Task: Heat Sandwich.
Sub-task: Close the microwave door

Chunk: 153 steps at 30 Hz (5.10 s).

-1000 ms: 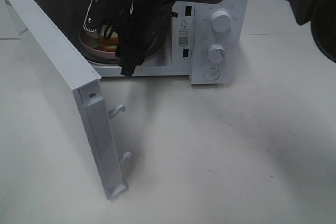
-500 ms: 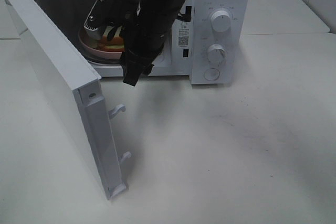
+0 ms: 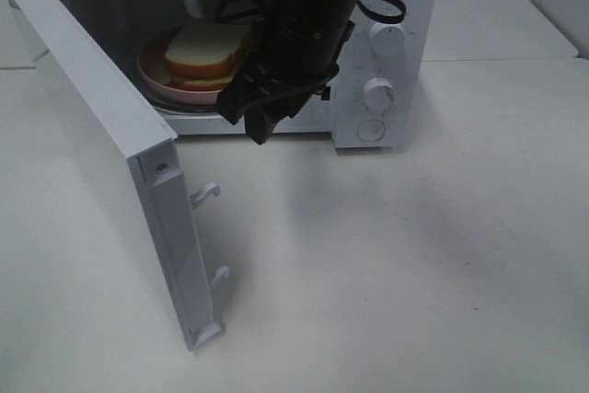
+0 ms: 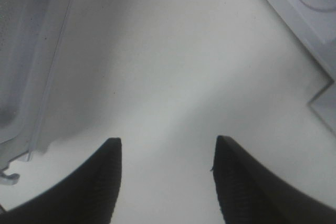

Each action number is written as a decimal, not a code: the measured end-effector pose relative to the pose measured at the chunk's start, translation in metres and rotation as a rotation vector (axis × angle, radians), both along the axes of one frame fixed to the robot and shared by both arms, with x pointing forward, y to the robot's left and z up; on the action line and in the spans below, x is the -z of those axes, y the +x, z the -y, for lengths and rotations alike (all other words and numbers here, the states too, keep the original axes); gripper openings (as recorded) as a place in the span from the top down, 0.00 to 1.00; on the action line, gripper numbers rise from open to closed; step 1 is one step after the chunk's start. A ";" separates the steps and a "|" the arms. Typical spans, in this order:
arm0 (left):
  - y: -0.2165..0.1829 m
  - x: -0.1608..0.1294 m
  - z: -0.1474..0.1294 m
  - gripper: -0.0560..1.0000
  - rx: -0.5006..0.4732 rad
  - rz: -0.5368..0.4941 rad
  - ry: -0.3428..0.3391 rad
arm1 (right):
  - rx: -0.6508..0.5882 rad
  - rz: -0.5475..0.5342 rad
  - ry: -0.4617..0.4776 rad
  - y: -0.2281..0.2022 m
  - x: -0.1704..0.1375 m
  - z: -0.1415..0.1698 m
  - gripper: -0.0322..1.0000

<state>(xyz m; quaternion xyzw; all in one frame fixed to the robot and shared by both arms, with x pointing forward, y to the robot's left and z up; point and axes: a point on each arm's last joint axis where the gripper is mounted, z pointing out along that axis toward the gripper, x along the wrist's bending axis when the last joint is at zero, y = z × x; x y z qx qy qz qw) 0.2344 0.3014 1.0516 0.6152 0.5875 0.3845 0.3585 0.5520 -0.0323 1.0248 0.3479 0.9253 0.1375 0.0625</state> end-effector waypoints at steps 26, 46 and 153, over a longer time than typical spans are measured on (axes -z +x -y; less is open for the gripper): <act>0.000 0.000 0.000 0.30 0.000 0.000 0.000 | 0.671 -0.029 -0.015 -0.059 -0.035 0.194 0.46; 0.000 0.000 0.000 0.30 0.000 0.000 0.000 | 0.812 0.116 0.070 -0.211 -0.012 0.256 0.46; 0.000 0.000 0.000 0.30 0.000 0.000 0.000 | 0.805 0.670 0.329 -0.323 -0.023 0.272 0.46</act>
